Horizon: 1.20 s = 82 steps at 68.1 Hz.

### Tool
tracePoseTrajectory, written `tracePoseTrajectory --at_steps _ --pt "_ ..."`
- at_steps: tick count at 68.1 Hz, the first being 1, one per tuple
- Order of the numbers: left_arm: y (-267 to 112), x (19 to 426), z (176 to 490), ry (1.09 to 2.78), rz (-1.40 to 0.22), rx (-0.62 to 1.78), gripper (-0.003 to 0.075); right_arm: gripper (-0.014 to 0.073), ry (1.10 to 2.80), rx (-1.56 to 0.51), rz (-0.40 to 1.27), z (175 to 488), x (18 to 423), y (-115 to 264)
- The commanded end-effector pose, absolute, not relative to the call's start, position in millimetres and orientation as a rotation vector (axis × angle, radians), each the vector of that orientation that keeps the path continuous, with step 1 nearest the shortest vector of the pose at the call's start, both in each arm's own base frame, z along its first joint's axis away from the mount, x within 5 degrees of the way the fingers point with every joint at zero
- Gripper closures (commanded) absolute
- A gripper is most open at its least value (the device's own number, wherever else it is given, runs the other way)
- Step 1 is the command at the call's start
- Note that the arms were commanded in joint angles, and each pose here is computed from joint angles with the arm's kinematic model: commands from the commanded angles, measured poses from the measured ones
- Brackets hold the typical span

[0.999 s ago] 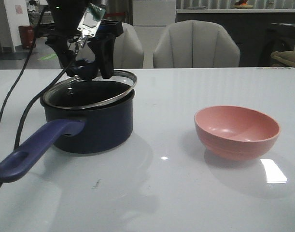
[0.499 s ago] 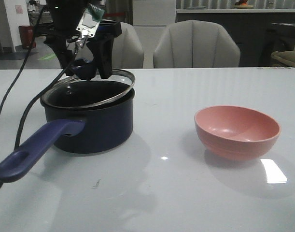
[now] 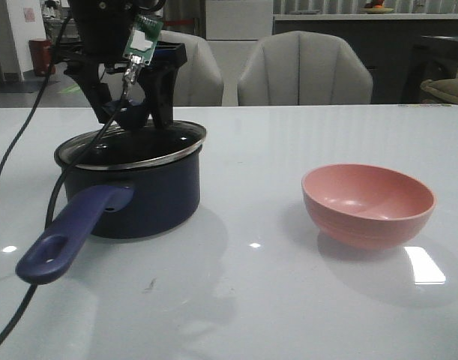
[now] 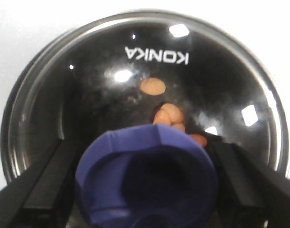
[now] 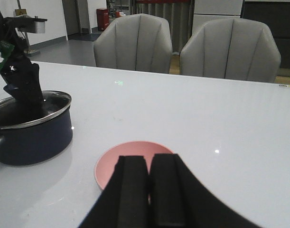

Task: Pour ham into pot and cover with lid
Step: 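Carry the lid over the saucepan and lower it onto the rim, then open the left gripper and raise it off the knob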

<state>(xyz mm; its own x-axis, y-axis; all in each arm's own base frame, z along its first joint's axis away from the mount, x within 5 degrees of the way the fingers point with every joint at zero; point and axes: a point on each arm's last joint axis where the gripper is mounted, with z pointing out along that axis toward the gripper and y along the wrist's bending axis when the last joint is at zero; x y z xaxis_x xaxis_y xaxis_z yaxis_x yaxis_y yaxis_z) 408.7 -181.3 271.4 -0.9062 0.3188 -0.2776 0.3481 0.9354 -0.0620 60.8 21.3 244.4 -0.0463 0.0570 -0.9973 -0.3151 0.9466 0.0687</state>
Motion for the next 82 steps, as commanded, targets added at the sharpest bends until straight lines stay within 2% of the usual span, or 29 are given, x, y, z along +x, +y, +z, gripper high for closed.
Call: tracePoseTrajectory --at_steps 1,5,30,55,67,82 --pt "-179 397 302 2.789 -0.169 0.5 0.0081 0.0445 1.5 -0.183 0.297 260 61 20" --pt "-179 397 302 2.788 -0.167 0.5 0.0057 0.0445 1.5 -0.183 0.297 260 61 20" --pt "-175 399 302 2.78 -0.106 0.507 0.0062 0.0445 1.5 -0.183 0.297 260 61 20" --pt "-176 399 305 2.772 -0.119 0.504 0.0062 0.0445 1.5 -0.183 0.297 260 61 20" --pt "-177 397 329 2.703 -0.164 0.49 0.0062 0.0445 1.5 -0.183 0.297 260 61 20" --pt "-169 377 370 2.61 -0.204 0.474 0.0062 0.0445 1.5 -0.183 0.297 260 61 20"
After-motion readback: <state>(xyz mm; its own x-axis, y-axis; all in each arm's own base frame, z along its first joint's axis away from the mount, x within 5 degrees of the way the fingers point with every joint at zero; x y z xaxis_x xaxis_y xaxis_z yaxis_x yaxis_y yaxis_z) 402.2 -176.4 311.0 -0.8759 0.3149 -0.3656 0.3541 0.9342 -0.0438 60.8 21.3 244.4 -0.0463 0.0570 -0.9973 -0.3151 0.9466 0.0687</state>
